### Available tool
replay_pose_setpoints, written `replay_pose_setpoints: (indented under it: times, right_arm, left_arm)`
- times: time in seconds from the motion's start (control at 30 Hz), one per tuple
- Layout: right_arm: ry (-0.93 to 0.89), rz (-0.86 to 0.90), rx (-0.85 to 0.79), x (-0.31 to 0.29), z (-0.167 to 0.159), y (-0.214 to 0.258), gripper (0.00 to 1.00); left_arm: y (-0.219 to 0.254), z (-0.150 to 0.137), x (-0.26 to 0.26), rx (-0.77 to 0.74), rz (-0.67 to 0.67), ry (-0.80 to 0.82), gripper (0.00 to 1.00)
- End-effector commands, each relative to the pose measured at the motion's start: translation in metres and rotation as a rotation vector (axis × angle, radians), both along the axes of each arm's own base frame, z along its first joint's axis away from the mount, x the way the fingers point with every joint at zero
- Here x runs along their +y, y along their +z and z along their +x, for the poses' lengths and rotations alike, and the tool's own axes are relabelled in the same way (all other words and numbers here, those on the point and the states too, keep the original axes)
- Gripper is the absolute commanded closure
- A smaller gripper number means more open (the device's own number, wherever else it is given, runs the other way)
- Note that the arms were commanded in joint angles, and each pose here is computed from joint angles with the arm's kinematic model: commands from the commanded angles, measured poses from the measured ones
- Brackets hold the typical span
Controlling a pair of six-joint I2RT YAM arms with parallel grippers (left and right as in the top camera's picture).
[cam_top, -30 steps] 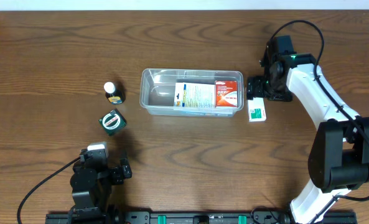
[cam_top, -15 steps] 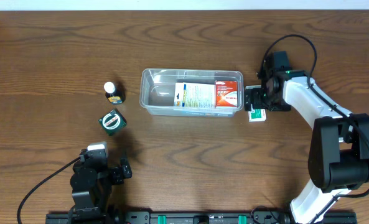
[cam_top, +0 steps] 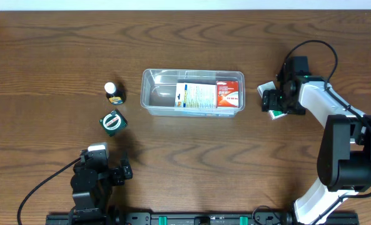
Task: Pack container
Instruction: 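Move the right gripper to the white-green box and grasp it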
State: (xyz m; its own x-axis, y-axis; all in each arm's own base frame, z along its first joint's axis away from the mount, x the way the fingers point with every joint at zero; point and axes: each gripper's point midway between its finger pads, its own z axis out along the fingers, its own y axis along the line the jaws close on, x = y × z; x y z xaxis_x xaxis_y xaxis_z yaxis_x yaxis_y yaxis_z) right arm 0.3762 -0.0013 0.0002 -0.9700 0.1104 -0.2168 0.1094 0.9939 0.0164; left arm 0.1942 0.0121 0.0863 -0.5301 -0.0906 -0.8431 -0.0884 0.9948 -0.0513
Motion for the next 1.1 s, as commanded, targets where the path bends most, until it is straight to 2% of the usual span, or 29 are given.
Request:
replay_pose_setpoints:
  times: [0.0, 0.37, 0.43, 0.5, 0.77, 0.9, 1.07]
  right_arm:
    - [0.124, -0.039, -0.033, 0.004, 0.007, 0.003, 0.11]
    - [0.344, -0.087, -0.098, 0.008, 0.025, 0.002, 0.11]
    - [0.38, -0.055, -0.083, 0.015, 0.022, -0.005, 0.16]
    - [0.373, -0.032, -0.059, 0.017, 0.018, -0.013, 0.25]
    - [0.257, -0.002, -0.057, 0.017, 0.019, -0.012, 0.37]
    - [0.202, 0.012, -0.075, 0.018, 0.02, -0.002, 0.48]
    - [0.178, 0.016, -0.116, 0.018, 0.022, 0.02, 0.54]
  left_arm:
    - [0.001, 0.0, -0.001, -0.005, -0.002, -0.008, 0.02]
    - [0.001, 0.0, -0.001, -0.005, -0.002, -0.008, 0.02]
    - [0.001, 0.0, -0.001, -0.005, -0.002, -0.008, 0.02]
    - [0.001, 0.0, -0.001, -0.005, -0.002, -0.008, 0.02]
    - [0.001, 0.0, -0.001, -0.005, -0.002, -0.008, 0.02]
    - [0.001, 0.0, -0.001, -0.005, -0.002, -0.008, 0.02]
    - [0.001, 0.0, -0.001, -0.005, -0.002, -0.008, 0.02]
